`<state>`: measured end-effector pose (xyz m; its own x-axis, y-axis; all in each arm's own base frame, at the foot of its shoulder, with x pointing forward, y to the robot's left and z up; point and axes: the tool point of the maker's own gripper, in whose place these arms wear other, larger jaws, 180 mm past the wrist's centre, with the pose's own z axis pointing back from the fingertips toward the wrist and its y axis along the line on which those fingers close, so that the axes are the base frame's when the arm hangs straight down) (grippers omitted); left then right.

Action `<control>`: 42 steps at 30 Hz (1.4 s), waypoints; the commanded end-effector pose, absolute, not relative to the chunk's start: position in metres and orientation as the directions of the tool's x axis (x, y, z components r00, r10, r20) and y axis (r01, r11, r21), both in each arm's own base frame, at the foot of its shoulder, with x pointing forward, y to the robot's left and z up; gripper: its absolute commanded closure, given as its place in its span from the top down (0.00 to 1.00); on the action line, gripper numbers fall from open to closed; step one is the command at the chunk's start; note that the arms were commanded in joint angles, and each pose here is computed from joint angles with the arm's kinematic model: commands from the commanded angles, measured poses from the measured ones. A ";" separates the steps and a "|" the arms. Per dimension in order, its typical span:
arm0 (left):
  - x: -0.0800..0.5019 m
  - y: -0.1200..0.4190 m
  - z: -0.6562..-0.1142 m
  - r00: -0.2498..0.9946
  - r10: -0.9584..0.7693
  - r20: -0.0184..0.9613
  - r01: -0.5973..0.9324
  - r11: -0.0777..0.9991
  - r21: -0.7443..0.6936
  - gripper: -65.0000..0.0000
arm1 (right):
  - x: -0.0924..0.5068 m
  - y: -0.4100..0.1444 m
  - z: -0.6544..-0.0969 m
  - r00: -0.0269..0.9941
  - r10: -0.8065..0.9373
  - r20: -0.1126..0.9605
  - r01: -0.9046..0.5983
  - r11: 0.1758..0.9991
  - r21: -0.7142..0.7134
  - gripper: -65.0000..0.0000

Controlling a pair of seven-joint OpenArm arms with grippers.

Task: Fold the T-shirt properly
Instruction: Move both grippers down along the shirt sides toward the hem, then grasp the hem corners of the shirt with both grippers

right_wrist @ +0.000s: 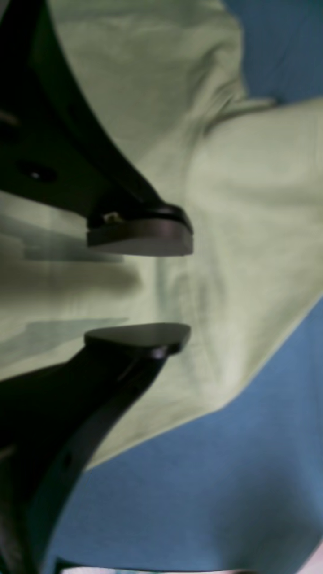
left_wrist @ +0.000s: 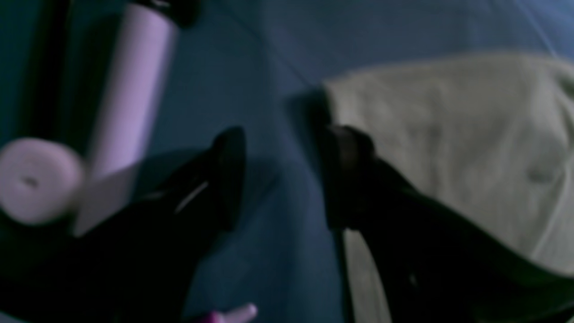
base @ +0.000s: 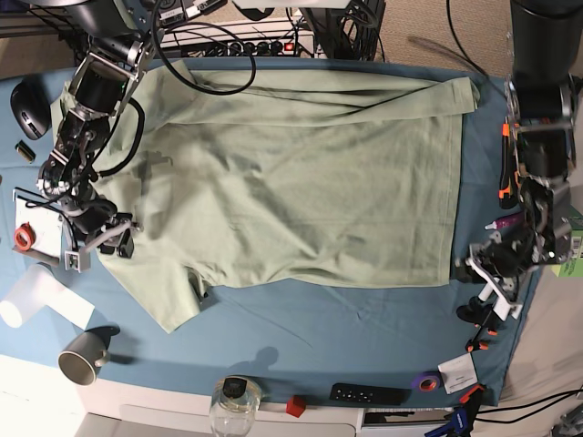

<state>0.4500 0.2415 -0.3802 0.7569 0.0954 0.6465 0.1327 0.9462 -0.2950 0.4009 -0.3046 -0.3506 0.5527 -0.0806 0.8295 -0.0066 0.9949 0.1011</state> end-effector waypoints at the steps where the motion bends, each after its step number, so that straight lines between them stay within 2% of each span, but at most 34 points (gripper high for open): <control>1: 0.467 0.250 -0.359 0.718 0.120 0.685 0.128 0.945 -0.299 0.44 | 0.415 -0.309 -0.324 0.479 -0.078 0.874 -0.012 0.995 0.095 0.38; 4: 0.462 0.248 -0.373 0.748 0.176 0.640 0.086 0.930 -0.357 0.44 | 0.417 -0.308 -0.323 0.474 -0.079 0.877 -0.013 0.995 0.097 0.38; 8: 0.452 0.227 -0.390 0.779 0.199 0.595 0.102 0.896 -0.433 0.44 | 0.417 -0.308 -0.323 0.475 -0.079 0.876 -0.013 0.995 0.097 0.38; 19: 0.452 0.169 -0.401 0.799 0.199 0.568 0.148 0.849 -0.507 0.43 | 0.417 -0.308 -0.323 0.477 -0.079 0.876 -0.012 0.995 0.096 0.38; 20: 0.452 0.167 -0.401 0.798 0.200 0.568 0.149 0.848 -0.508 0.39 | 0.417 -0.308 -0.323 0.477 -0.079 0.876 -0.012 0.995 0.096 0.38; 24: 0.455 0.169 -0.399 0.788 0.209 0.580 0.148 0.849 -0.507 0.14 | 0.417 -0.308 -0.322 0.469 -0.079 0.880 -0.012 0.995 0.096 0.38; 27: 0.455 0.168 -0.399 0.788 0.208 0.579 0.149 0.848 -0.508 0.10 | 0.418 -0.309 -0.320 0.459 -0.079 0.885 -0.012 0.995 0.096 0.38; 29: 0.454 0.168 -0.399 0.788 0.208 0.579 0.149 0.849 -0.508 0.02 | 0.418 -0.312 -0.321 0.465 -0.056 0.884 -0.008 0.998 0.068 0.38; 31: 0.454 0.168 -0.399 0.788 0.208 0.579 0.149 0.849 -0.507 0.00 | 0.417 -0.320 -0.324 0.492 0.007 0.870 -0.002 1.000 -0.008 0.43; 34: 0.454 0.168 -0.399 0.789 0.207 0.578 0.149 0.849 -0.508 0.00 | 0.421 -0.333 -0.311 0.452 0.079 0.888 0.013 0.995 -0.095 0.52; 38: 0.452 0.169 -0.402 0.794 0.206 0.572 0.146 0.849 -0.507 0.00 | 0.430 -0.365 -0.288 0.417 0.077 0.906 0.118 0.983 -0.137 0.52; 42: 0.450 0.168 -0.403 0.796 0.206 0.570 0.145 0.849 -0.509 0.00 | 0.448 -0.392 -0.277 0.401 0.011 0.916 0.186 0.978 -0.094 0.52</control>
